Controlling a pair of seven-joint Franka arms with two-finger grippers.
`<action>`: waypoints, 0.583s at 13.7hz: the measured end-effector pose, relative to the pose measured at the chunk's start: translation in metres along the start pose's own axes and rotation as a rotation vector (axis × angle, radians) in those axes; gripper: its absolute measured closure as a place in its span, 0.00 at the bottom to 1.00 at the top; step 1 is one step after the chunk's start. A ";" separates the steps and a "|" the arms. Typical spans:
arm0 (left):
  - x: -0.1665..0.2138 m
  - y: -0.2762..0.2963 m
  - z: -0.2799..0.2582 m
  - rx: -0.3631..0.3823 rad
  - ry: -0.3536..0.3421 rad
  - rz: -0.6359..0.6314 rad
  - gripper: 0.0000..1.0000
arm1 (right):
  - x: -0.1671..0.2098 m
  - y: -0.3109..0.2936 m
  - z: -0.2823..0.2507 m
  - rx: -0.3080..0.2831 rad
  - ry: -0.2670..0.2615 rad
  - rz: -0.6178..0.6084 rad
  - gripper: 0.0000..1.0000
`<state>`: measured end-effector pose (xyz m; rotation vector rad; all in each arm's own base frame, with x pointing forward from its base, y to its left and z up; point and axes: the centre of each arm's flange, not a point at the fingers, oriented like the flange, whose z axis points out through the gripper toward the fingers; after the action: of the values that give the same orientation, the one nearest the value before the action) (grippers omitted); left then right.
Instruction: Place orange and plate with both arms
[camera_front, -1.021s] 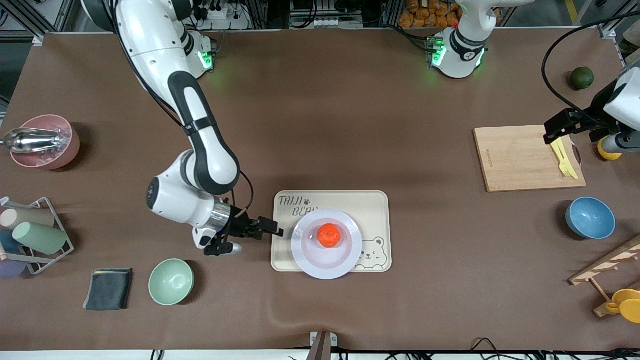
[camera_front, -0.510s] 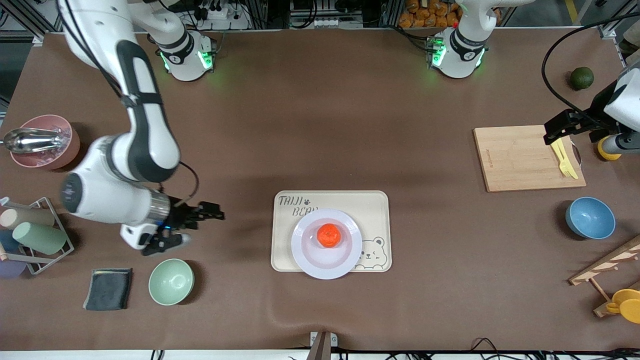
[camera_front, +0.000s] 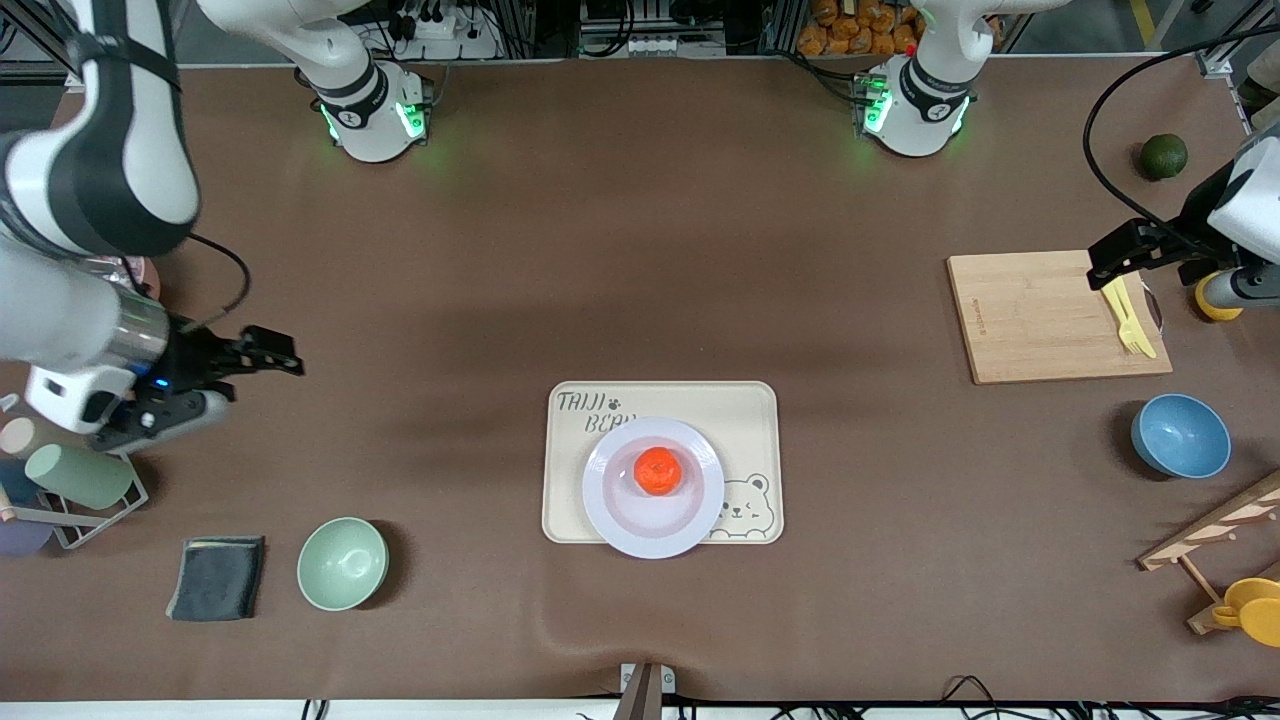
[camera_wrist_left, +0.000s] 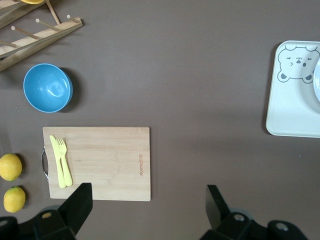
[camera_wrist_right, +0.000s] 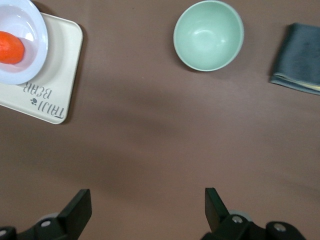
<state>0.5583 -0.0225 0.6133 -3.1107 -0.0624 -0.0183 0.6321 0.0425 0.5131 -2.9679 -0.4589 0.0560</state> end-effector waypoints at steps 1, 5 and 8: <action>0.000 0.000 -0.002 0.000 0.004 0.000 0.00 | -0.007 0.003 -0.016 -0.028 0.012 -0.004 0.00; 0.000 -0.001 -0.004 -0.001 0.008 -0.001 0.00 | -0.043 -0.003 -0.069 -0.057 0.018 0.128 0.00; 0.000 -0.002 -0.005 -0.001 0.010 -0.003 0.00 | -0.071 -0.008 -0.098 -0.050 -0.002 0.293 0.00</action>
<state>0.5586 -0.0208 0.6183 -3.1111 -0.0675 -0.0344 0.5675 0.0161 0.6121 -3.0590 -0.0226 0.0778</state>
